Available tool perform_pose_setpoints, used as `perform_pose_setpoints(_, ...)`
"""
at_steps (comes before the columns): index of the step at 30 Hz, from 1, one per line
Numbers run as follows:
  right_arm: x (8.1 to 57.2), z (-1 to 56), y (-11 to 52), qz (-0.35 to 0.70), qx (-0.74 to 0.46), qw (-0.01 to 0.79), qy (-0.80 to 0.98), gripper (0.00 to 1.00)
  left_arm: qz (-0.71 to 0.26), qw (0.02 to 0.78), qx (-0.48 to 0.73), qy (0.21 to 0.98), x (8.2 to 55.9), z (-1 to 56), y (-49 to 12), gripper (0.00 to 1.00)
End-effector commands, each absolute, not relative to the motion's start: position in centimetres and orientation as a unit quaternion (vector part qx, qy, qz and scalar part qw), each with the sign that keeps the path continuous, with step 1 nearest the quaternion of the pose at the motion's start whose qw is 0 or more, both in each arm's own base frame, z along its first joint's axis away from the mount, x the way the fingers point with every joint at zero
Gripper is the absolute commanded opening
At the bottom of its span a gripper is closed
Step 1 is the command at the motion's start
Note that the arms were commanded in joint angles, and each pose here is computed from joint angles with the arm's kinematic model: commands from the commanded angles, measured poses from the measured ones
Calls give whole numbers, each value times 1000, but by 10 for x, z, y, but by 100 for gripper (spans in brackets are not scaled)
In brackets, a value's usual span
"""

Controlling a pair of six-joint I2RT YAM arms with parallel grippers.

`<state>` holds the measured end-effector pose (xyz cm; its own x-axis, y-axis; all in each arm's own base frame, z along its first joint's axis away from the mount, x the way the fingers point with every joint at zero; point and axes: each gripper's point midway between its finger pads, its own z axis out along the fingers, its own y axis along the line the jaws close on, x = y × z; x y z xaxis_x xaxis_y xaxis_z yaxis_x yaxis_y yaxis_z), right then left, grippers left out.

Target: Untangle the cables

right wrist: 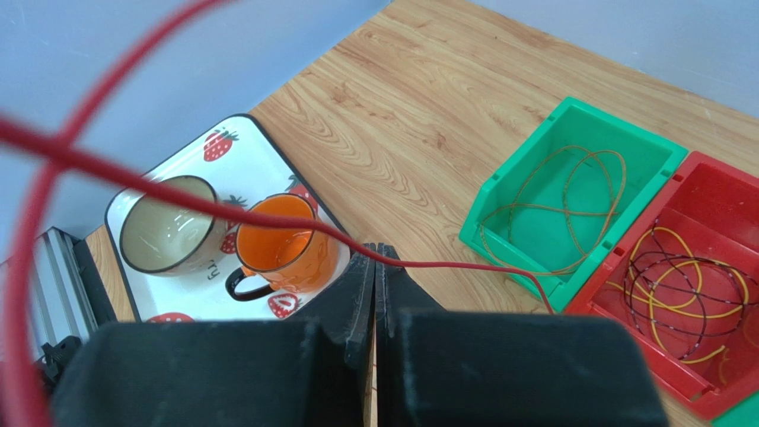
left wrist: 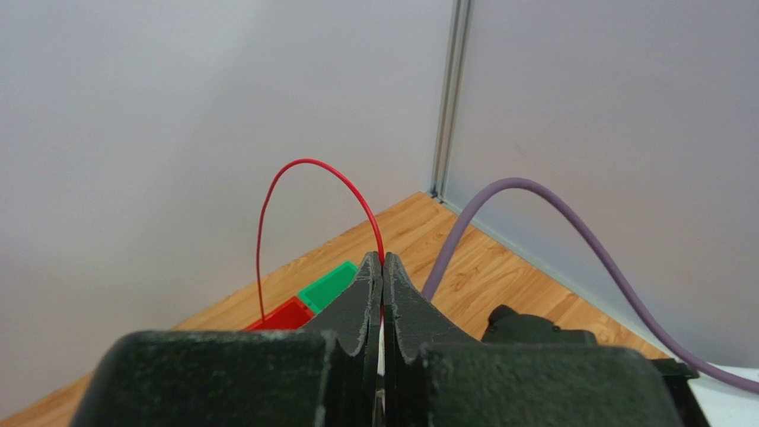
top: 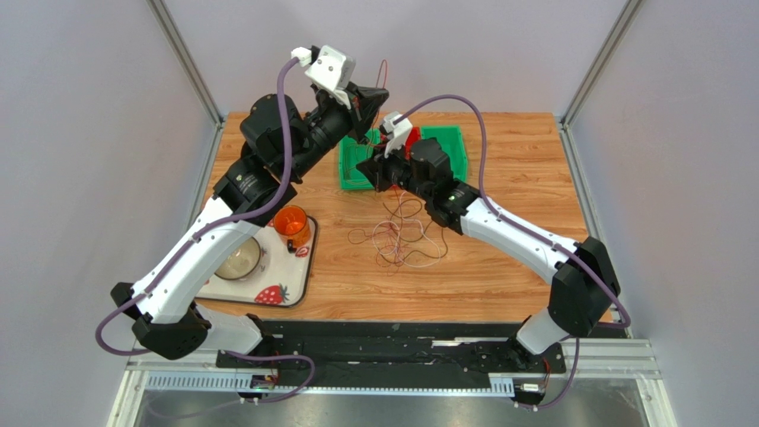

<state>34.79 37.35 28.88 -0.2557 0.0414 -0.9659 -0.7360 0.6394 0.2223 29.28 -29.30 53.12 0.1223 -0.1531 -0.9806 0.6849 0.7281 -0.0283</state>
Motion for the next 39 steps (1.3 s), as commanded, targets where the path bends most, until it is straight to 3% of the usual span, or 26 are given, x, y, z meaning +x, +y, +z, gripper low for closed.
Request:
perform_pose_setpoints(1,336,338,361,358,-230,607,671,0,-288,729,203,587,290,543,-279,0)
perform_pose_setpoints(5,323,341,351,362,-231,603,673,0,-282,732,193,589,293,542,-276,0)
perform_pose_setpoints(6,318,336,348,362,-234,597,677,9,-280,730,193,593,294,540,-277,0)
perform_pose_setpoints(9,302,340,338,372,-233,602,667,75,-274,725,195,601,300,537,-279,0)
perform_pose_setpoints(12,297,334,334,370,-234,604,667,82,-278,724,192,601,300,536,-281,0)
perform_pose_setpoints(17,311,334,346,366,-237,606,666,83,-298,720,188,598,297,539,-285,0)
perform_pose_setpoints(25,355,340,367,336,-217,638,658,82,-315,716,189,594,290,543,-285,0)
perform_pose_setpoints(28,366,349,375,334,-212,648,651,75,-314,717,186,594,289,542,-283,0)
perform_pose_setpoints(30,370,352,380,335,-211,650,649,58,-313,716,188,595,290,541,-284,0)
perform_pose_setpoints(31,371,352,380,334,-212,649,650,43,-312,716,188,595,290,541,-284,0)
perform_pose_setpoints(32,372,353,380,334,-209,651,649,20,-312,717,189,595,290,542,-284,0)
perform_pose_setpoints(34,376,351,374,321,-197,655,655,19,-311,717,188,594,290,543,-283,0)
perform_pose_setpoints(36,376,351,370,314,-194,658,656,1,-309,719,188,593,290,543,-282,0)
perform_pose_setpoints(39,369,354,367,321,-197,655,655,0,-295,722,187,597,296,541,-282,0)
